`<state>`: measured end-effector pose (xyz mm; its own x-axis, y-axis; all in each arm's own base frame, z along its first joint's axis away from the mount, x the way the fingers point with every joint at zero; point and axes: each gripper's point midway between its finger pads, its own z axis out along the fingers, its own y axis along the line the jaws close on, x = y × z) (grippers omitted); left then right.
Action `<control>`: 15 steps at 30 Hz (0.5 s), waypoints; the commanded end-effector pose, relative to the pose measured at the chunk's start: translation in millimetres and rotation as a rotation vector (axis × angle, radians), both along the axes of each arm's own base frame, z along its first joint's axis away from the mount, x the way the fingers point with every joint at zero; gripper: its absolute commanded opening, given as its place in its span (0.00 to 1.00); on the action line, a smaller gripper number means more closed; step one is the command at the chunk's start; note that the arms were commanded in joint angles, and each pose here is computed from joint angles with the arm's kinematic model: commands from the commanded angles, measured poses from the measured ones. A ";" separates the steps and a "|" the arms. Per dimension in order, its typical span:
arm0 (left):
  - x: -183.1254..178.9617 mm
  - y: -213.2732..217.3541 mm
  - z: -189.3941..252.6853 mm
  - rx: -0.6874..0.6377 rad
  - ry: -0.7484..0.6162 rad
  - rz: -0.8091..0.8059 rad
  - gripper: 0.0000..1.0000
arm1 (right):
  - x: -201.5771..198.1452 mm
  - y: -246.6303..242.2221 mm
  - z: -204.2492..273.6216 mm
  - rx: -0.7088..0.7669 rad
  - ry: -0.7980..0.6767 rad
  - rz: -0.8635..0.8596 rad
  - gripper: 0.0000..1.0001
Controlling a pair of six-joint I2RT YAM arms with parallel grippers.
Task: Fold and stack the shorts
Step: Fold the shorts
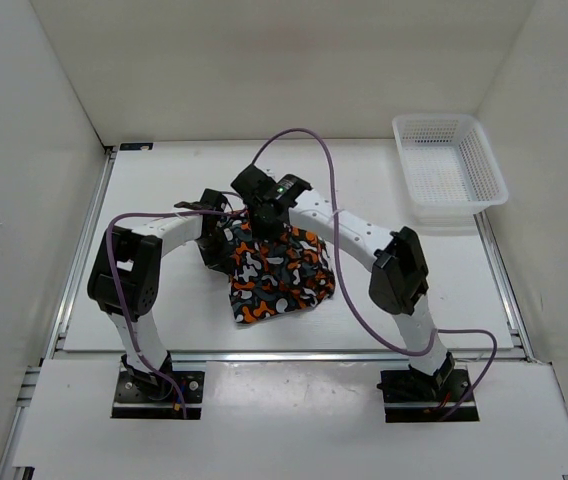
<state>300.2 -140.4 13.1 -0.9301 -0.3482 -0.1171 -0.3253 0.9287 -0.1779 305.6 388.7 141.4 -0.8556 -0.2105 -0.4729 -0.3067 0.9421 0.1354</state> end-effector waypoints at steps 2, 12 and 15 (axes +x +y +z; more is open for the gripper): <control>12.2 -6.4 18.3 -0.025 -0.066 -0.010 0.11 | 3.0 22.4 24.0 0.090 -0.032 0.008 0.00; 23.3 16.0 65.7 -0.038 -0.152 0.020 0.27 | -5.5 51.0 8.1 0.173 0.020 0.064 0.09; 24.9 17.2 74.3 -0.048 -0.158 0.027 0.71 | -16.8 77.2 24.3 0.292 0.029 0.172 0.39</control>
